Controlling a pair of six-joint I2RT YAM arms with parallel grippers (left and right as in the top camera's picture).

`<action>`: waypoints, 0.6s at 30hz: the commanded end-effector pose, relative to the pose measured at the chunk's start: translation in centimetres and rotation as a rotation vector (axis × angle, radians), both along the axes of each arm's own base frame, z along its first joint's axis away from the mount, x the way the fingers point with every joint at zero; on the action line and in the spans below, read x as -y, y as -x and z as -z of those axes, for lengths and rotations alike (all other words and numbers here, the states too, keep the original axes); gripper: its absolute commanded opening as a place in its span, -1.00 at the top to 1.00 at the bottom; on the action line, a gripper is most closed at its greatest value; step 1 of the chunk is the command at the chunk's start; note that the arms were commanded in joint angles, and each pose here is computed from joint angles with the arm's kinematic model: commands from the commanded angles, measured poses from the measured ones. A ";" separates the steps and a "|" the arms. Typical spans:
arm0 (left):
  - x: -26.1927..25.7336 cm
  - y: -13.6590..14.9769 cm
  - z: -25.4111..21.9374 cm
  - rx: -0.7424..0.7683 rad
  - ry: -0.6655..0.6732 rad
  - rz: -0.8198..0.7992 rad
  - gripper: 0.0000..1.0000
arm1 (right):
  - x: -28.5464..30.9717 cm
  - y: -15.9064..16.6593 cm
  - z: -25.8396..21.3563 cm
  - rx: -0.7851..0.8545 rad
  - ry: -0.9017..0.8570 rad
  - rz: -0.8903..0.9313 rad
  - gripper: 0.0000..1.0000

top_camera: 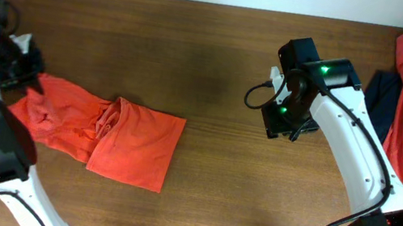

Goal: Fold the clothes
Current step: 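Grasp the shirt's left end with the left gripper and fold it rightward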

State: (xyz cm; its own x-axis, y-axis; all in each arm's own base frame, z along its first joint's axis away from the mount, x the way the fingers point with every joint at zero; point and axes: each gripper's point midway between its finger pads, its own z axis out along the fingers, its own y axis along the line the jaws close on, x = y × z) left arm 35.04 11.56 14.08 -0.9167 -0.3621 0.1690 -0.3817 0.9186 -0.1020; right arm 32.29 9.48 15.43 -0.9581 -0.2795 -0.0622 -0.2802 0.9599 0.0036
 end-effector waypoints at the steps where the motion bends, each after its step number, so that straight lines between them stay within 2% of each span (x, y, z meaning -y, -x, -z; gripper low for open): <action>1: 4.4 -1.3 -1.1 0.033 0.019 0.075 0.92 | 0.3 0.2 0.2 -0.012 0.007 0.012 -0.14; 6: 9.8 -1.9 -1.0 0.022 -0.013 0.233 0.92 | 0.3 0.3 0.2 -0.014 0.008 0.012 -0.14; 9: 11.9 -1.9 -0.9 0.008 -0.076 0.279 0.92 | 0.3 0.4 0.2 -0.016 0.009 0.011 -0.14; 12: 14.4 -1.8 -0.9 0.010 -0.081 0.348 0.91 | 0.3 0.4 0.2 -0.016 0.009 0.011 -0.14; 18: 16.9 -1.3 -0.5 -0.006 -0.147 0.431 0.82 | 0.3 0.4 0.2 -0.017 0.009 0.011 -0.14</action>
